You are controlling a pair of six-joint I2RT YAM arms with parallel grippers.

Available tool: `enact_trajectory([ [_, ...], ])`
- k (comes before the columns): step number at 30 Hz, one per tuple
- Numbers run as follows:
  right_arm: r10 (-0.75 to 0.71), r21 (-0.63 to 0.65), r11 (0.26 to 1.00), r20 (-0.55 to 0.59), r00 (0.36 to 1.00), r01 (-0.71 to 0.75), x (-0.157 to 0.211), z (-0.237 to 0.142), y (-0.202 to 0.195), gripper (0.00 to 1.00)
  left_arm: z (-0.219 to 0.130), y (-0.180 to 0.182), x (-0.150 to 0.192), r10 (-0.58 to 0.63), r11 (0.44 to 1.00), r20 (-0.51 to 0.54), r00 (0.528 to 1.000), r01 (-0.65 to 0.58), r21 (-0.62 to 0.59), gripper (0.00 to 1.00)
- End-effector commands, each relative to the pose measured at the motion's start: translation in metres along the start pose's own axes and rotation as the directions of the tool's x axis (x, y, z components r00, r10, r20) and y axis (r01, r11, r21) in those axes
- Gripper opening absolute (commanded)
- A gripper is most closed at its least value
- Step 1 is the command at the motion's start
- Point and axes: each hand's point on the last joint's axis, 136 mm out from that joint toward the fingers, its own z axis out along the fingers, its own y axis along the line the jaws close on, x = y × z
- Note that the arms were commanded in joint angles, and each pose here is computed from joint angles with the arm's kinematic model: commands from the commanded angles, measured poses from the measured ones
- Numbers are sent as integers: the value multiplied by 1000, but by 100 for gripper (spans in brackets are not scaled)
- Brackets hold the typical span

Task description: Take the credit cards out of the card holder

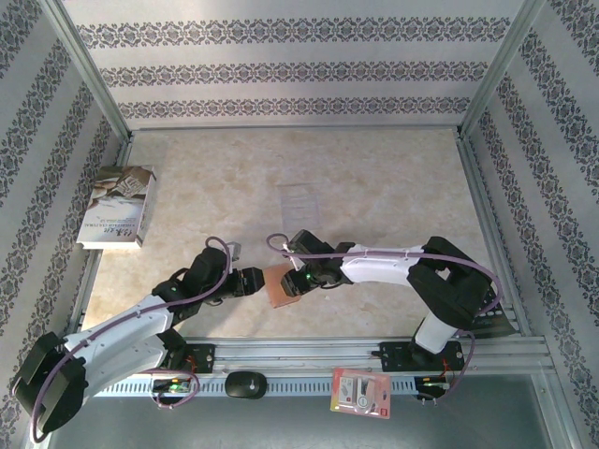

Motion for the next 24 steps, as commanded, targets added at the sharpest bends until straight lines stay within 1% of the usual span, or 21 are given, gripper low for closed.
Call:
enact_trajectory([
  [1,6,-20,1000,-7,1000,-6,4,-1,-3,27,0,-16,-4,34,997,10,999,-34,68,63],
  [5,16,-32,999,34,999,-15,-4,-9,-6,15,-1,-22,-5,38,995,18,999,-40,96,63],
  [8,19,-45,999,77,997,-15,-14,-19,-5,0,-3,-29,-10,43,991,38,998,-48,127,63],
  [11,28,-59,998,130,991,-20,-26,-32,-5,0,-7,-39,-20,54,985,84,995,-67,161,65],
  [13,39,-76,997,169,985,-26,-36,-45,-5,0,-11,-48,-30,59,978,135,989,-84,192,68],
  [16,56,-114,993,238,970,-30,-52,-68,-5,0,-20,-64,-48,67,962,227,972,-124,245,79],
  [19,75,-168,985,295,952,-26,-66,-94,-4,0,-31,-82,-63,87,937,290,953,-177,300,89],
  [21,85,-215,976,334,939,-12,-75,-113,-2,0,-36,-94,-71,109,915,307,946,-216,341,91],
  [23,82,-262,965,366,927,18,-81,-132,5,0,-41,-108,-80,113,881,324,939,-246,405,91],
  [24,78,-279,960,378,923,33,-83,-139,8,0,-44,-113,-84,112,863,337,935,-259,433,89],
])
